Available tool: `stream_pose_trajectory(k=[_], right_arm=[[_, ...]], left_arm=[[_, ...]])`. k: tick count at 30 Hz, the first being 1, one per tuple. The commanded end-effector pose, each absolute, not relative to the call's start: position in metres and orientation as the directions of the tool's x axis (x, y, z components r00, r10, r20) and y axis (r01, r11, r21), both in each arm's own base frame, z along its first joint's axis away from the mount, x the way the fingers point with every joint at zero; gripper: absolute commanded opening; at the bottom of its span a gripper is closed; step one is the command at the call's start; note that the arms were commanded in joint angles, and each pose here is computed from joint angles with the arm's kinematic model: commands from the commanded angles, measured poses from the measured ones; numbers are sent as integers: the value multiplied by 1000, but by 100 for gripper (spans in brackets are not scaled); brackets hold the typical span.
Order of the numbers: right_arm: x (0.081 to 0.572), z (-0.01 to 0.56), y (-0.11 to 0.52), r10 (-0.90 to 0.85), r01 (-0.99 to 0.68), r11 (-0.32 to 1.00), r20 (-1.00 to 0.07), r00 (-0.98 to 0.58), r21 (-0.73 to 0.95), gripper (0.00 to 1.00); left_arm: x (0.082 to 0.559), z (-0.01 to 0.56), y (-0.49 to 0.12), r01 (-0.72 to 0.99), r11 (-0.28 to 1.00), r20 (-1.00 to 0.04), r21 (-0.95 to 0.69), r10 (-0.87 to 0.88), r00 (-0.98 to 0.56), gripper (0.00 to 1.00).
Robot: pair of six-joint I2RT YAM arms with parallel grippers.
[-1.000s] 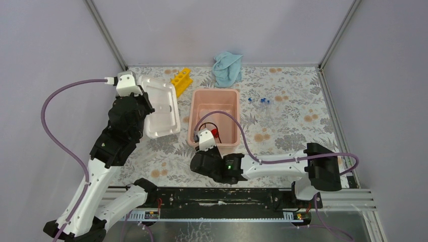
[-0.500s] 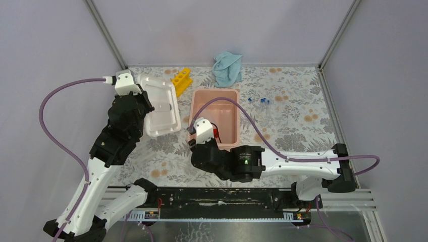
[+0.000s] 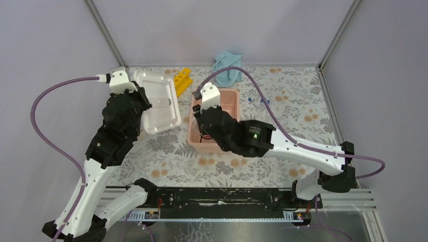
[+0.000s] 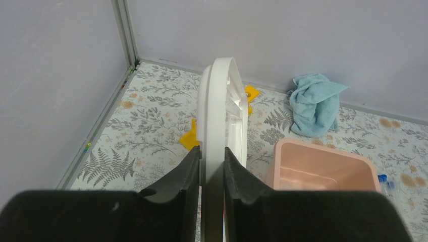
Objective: Organize the chemistry lab equipment
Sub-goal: Pick up the chemistry item at the center of the board, then place the chemistry item in the storage box.
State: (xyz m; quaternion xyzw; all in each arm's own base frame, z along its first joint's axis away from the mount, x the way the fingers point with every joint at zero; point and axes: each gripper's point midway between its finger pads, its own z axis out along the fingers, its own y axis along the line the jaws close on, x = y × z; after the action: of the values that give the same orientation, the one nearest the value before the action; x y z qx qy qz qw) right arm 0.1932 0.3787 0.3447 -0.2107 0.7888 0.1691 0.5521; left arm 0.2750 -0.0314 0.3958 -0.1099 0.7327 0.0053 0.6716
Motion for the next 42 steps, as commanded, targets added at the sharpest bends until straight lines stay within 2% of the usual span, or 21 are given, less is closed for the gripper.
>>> stream_pose_trajectory(k=[1,11,18,32,42], right_arm=[[238,378,373,-76,-466,883,-968,-239,46,0],[334,327,354,-65,-346,937,-953,-295,43,0],[373,285,357,-81,-306,952,-937,-341,29,0],[405,198,349,-123,-202,979,-904,-410,-42,0],[415,156,329,-127,-121,989,-900,-416,-83,0]], left_arm=[[273,431,-26,-174,964,-979,-202,-199,36,0],[277,426,-31,-160,968,-981,-191,-191,19,0],[280,424,-34,-147,972,-983,-182,-182,12,0],[285,418,-39,-132,980,-988,-151,-153,-7,0],[286,410,-41,-125,982,-989,-142,-146,-27,0]])
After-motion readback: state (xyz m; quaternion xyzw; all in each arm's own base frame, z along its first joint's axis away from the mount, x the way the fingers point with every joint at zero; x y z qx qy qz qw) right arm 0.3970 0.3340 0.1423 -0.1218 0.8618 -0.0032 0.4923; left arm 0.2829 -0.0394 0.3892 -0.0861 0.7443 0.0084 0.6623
